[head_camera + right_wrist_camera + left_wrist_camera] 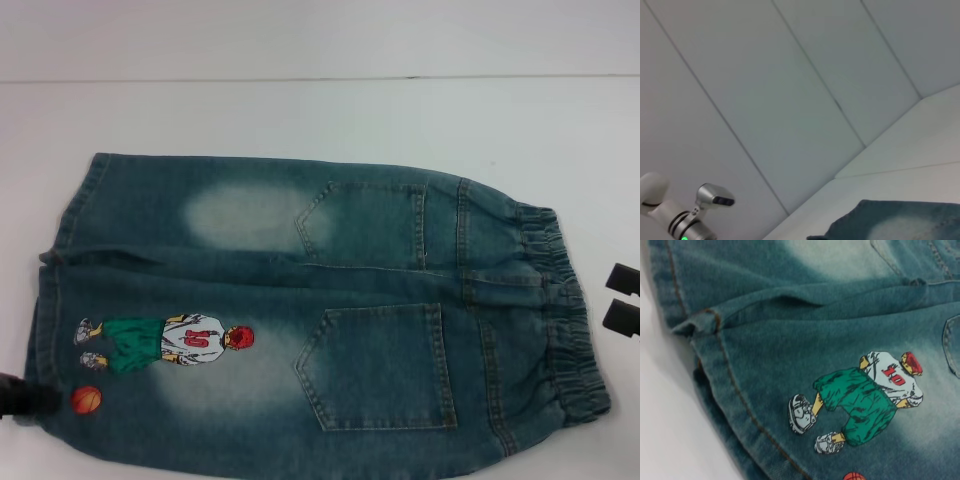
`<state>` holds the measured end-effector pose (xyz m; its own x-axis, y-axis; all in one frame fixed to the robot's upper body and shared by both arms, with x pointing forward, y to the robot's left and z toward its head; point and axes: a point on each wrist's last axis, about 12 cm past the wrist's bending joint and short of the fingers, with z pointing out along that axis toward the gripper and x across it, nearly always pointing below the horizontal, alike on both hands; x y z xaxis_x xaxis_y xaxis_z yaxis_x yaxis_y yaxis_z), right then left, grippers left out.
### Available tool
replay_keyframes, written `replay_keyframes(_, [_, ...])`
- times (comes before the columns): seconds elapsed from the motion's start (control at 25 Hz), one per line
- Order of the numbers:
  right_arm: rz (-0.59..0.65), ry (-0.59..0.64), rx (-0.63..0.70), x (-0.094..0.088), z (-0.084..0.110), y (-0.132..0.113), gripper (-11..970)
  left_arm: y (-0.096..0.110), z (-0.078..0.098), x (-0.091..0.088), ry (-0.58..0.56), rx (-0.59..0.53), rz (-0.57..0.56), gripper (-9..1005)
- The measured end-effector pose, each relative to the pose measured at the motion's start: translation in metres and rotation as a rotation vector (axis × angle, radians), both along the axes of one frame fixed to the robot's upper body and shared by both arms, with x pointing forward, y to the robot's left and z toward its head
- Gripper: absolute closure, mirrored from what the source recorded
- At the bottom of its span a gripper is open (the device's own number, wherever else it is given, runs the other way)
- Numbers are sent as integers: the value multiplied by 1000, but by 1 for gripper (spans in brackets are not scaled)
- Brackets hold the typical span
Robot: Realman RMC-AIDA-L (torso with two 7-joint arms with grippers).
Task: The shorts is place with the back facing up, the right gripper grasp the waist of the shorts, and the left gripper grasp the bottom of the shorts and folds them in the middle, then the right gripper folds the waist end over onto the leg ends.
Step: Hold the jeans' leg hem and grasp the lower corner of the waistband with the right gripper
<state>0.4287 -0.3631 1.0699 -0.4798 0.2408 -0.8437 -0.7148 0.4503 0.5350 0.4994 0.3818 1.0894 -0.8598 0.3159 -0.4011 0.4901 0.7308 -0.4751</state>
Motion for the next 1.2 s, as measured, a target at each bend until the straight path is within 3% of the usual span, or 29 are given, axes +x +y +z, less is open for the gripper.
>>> replay_keyframes(0.76, [-200, 78, 9, -40, -14, -27, 48, -15, -1, 7, -4, -26, -31, 904])
replay_keyframes(1.2, [-358, 185, 5, -65, -26, -45, 48, -11, 6, 15, -38, 9, -9, 906])
